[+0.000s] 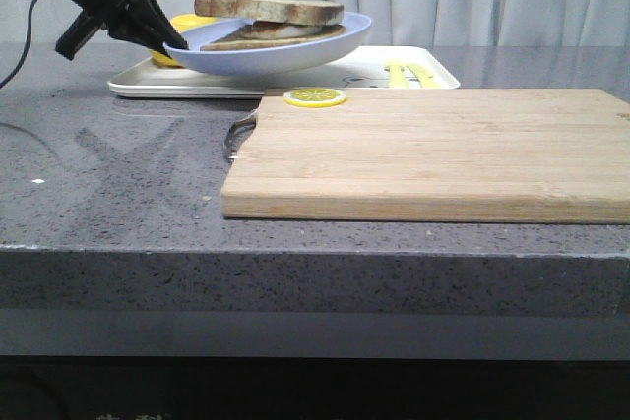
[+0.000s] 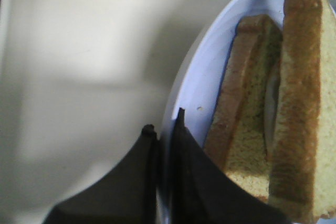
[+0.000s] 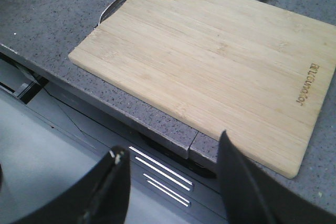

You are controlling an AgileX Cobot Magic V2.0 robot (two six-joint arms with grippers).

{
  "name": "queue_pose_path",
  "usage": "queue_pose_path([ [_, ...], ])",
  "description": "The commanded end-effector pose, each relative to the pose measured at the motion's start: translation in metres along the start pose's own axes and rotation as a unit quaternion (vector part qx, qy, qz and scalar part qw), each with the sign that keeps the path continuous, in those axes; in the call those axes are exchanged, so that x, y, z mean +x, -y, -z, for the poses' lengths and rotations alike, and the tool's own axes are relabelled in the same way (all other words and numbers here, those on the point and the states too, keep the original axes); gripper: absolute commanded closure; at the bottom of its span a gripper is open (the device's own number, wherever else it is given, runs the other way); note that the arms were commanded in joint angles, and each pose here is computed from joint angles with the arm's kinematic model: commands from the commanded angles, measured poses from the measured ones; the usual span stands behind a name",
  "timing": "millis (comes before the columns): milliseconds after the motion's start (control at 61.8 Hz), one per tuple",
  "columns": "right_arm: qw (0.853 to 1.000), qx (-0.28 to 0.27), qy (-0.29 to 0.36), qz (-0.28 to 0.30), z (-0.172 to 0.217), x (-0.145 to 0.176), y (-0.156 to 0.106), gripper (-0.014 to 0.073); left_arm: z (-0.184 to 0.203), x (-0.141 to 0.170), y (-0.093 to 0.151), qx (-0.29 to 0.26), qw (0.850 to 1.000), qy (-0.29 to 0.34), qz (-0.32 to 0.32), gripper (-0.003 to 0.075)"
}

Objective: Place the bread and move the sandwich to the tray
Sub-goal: 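Lift the plate and carry it onto the white tray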

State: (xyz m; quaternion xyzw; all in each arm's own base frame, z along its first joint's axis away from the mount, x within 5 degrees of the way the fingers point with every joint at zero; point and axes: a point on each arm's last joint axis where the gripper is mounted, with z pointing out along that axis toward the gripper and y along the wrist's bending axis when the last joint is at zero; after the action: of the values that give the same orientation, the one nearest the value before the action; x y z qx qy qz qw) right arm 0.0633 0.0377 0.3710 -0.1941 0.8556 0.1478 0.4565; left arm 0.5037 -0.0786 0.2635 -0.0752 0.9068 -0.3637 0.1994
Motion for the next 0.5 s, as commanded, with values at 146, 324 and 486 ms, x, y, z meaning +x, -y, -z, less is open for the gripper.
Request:
queue_pose_path([
  [146, 0.999, 0.002, 0.036, 0.002, 0.0038, -0.0099, 0.0001, 0.0193, 0.0365, -0.0090, 0.0420, 0.049, 0.996, 0.068, 0.003, 0.0739],
  [324, 0.999, 0.002, 0.036, 0.002, 0.0038, -0.0099, 0.0001, 0.0193, 0.0366, -0.0096, 0.0420, 0.049, 0.996, 0.071, 0.003, 0.0687],
  [486, 0.999, 0.002, 0.036, 0.002, 0.0038, -0.0099, 0.0001, 0.0193, 0.0368, -0.0110, 0.0421, 0.049, 0.996, 0.079, 0.004, 0.0505],
])
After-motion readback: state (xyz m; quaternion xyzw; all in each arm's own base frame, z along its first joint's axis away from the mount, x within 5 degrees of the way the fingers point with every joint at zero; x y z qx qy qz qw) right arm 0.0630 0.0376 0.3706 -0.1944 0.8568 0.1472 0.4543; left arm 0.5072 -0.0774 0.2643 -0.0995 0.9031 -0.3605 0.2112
